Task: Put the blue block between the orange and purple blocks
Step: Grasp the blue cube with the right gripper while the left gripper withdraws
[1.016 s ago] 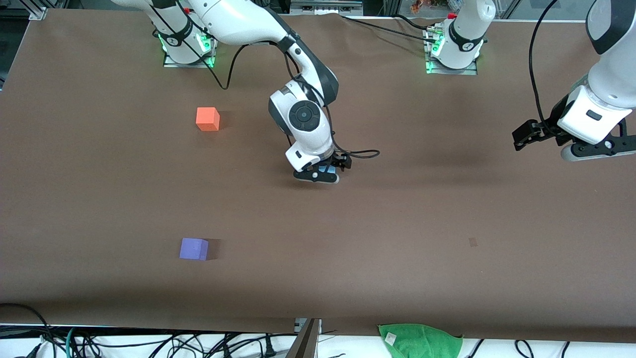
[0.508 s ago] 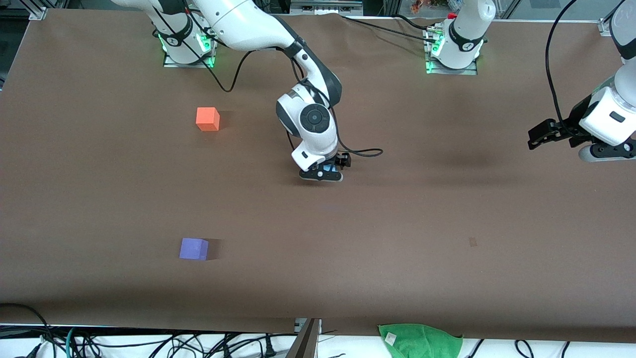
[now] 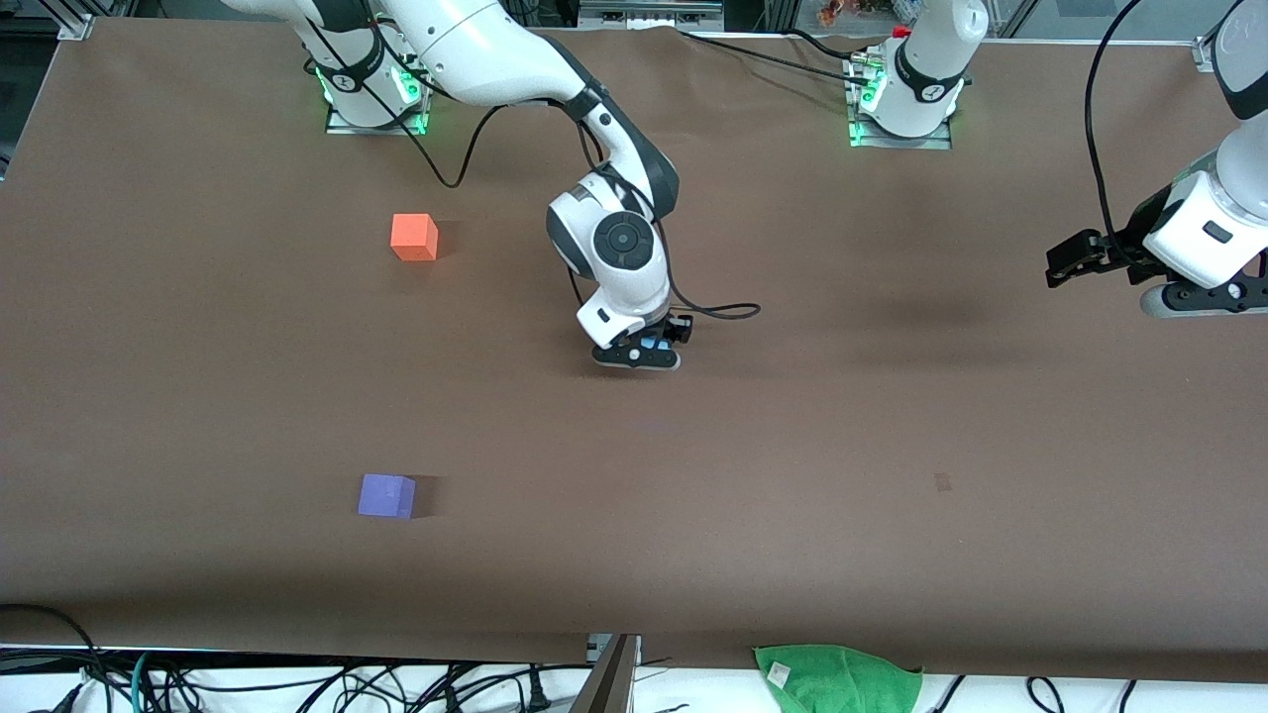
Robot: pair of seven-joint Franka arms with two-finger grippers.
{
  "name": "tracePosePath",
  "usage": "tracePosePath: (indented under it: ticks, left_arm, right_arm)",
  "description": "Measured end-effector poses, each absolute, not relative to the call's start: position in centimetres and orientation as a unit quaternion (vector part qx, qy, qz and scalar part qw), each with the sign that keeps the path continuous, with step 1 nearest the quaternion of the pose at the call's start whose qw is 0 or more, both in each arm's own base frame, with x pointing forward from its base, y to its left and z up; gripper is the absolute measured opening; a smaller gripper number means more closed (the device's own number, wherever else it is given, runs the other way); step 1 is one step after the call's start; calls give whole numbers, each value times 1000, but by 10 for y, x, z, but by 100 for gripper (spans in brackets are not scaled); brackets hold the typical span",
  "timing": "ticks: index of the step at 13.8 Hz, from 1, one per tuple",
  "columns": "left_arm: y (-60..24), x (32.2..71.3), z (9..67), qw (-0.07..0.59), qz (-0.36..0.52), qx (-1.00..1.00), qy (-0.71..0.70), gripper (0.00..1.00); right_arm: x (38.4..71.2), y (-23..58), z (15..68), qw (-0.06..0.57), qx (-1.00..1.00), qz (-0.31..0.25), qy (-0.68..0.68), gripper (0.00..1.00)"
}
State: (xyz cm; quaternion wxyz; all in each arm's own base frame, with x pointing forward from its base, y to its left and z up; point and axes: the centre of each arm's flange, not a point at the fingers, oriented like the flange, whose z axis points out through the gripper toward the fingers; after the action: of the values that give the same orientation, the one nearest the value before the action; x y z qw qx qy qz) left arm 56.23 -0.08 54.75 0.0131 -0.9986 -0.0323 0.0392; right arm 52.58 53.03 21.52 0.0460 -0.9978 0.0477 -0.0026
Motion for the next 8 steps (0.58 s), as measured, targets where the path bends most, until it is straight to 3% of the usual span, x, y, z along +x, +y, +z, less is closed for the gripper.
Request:
tracePosePath:
  ticks: [5, 8]
  left_arm:
    - [-2, 561, 547, 13, 44, -998, -30, 100]
    - [-2, 561, 547, 13, 44, -999, -29, 100]
  right_arm:
    - [601, 406, 269, -3, -1000, 18, -17, 57]
    - [615, 299, 271, -6, -999, 21, -39, 57]
